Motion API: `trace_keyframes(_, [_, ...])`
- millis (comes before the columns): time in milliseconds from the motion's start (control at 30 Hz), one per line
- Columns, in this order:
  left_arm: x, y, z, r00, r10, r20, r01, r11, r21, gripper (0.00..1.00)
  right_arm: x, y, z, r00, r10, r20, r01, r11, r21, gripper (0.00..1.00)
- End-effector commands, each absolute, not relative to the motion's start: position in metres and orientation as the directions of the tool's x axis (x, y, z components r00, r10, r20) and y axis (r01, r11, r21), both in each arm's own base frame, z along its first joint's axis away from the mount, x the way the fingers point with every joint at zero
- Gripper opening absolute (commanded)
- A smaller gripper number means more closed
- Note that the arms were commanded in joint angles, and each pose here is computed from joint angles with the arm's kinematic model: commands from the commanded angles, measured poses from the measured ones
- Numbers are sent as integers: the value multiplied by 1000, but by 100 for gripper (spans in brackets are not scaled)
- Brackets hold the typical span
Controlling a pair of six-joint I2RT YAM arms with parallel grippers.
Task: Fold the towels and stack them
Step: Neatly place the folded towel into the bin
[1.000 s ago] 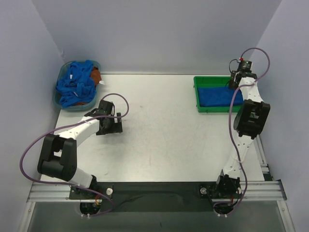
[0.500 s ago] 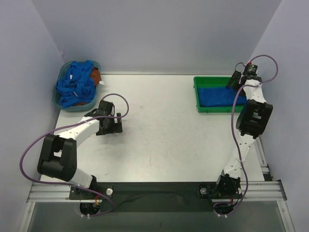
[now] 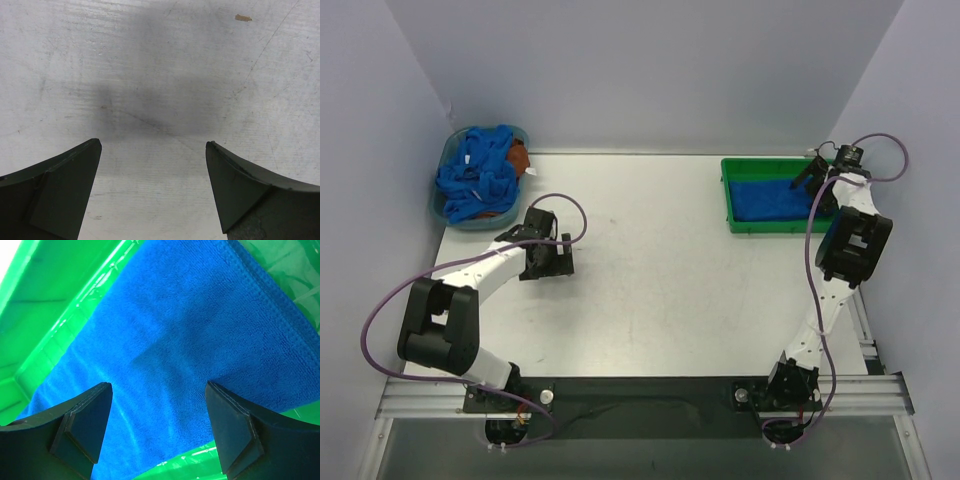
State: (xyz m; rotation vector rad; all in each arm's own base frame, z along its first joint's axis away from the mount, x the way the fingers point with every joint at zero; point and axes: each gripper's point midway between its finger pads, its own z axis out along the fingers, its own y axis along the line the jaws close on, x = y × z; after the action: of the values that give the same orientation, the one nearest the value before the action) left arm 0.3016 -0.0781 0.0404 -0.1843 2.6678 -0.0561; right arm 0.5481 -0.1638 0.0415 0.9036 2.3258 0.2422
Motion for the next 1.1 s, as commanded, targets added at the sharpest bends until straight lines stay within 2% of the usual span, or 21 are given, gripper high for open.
trace_keyframes(0, [322, -86, 62, -844, -153, -514, -108, 987, -117, 97, 542, -168, 44, -536, 694, -480, 594, 715, 370, 76])
trace_keyframes(200, [322, -86, 62, -844, -155, -513, -109, 987, -119, 97, 528, -179, 46, -496, 702, -512, 662, 687, 301, 77])
trace_keyframes(400, [322, -86, 63, -843, -157, -515, -109, 987, -122, 97, 551, -153, 78, -466, 640, -611, 519, 757, 397, 77])
trace_keyframes(567, [321, -87, 62, -844, -157, -513, -107, 986, -124, 97, 560, -134, 95, -423, 643, -639, 471, 758, 451, 77])
trace_keyframes(767, [322, -87, 64, -841, -159, -518, -109, 986, -126, 97, 572, -112, 78, -431, 688, -584, 462, 724, 513, 77])
trace_keyframes(1067, [322, -86, 65, -838, -157, -522, -106, 986, -125, 97, 567, -131, 54, -376, 735, -565, 576, 663, 479, 77])
